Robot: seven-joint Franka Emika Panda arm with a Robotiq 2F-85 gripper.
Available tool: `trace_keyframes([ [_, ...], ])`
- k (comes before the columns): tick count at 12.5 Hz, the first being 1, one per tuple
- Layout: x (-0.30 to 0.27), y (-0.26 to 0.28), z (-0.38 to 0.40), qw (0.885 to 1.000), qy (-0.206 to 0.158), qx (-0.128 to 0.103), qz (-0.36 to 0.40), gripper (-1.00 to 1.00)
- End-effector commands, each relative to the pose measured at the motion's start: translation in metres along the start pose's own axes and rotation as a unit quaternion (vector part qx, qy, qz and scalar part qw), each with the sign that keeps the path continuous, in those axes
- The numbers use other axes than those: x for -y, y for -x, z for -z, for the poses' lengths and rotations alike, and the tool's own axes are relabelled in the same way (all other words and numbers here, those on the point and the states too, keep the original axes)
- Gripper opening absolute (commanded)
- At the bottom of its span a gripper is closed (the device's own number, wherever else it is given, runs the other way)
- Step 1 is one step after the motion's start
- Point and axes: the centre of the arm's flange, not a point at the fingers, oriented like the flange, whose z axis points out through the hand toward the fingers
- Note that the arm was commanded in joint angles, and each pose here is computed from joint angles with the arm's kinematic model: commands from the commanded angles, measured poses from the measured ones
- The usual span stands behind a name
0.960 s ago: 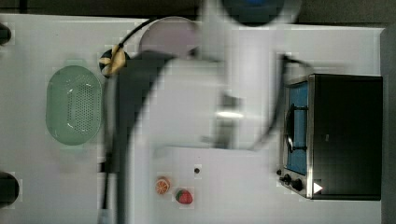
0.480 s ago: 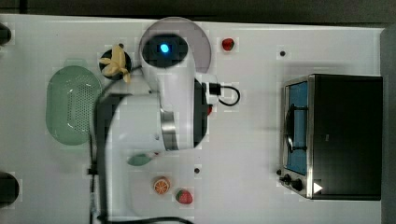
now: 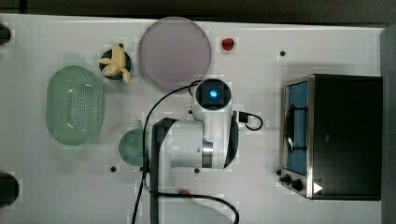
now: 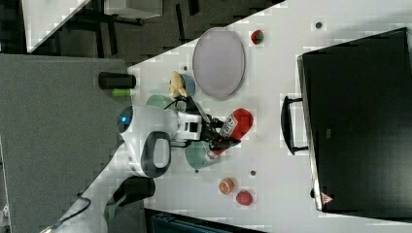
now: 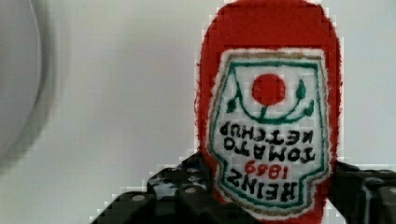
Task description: Pick Ketchup from oven and place it on table.
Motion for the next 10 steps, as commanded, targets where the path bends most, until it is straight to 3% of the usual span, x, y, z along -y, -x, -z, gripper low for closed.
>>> trace_keyframes([
  [1, 0.010, 0.000, -0.023, 1.000, 0.001, -0.013, 0.003, 0.74],
  [2, 0.012, -0.001, -0.032, 1.000, 0.001, -0.016, 0.004, 0.96],
  [3, 0.015, -0.002, -0.036, 1.000, -0.003, -0.021, 0.005, 1.00],
  [6, 0.018, -0.003, -0.008, 0.999, -0.026, -0.034, -0.006, 1.00],
  [10, 0.015, -0.004, 0.128, 0.992, -0.104, -0.071, -0.028, 1.00],
])
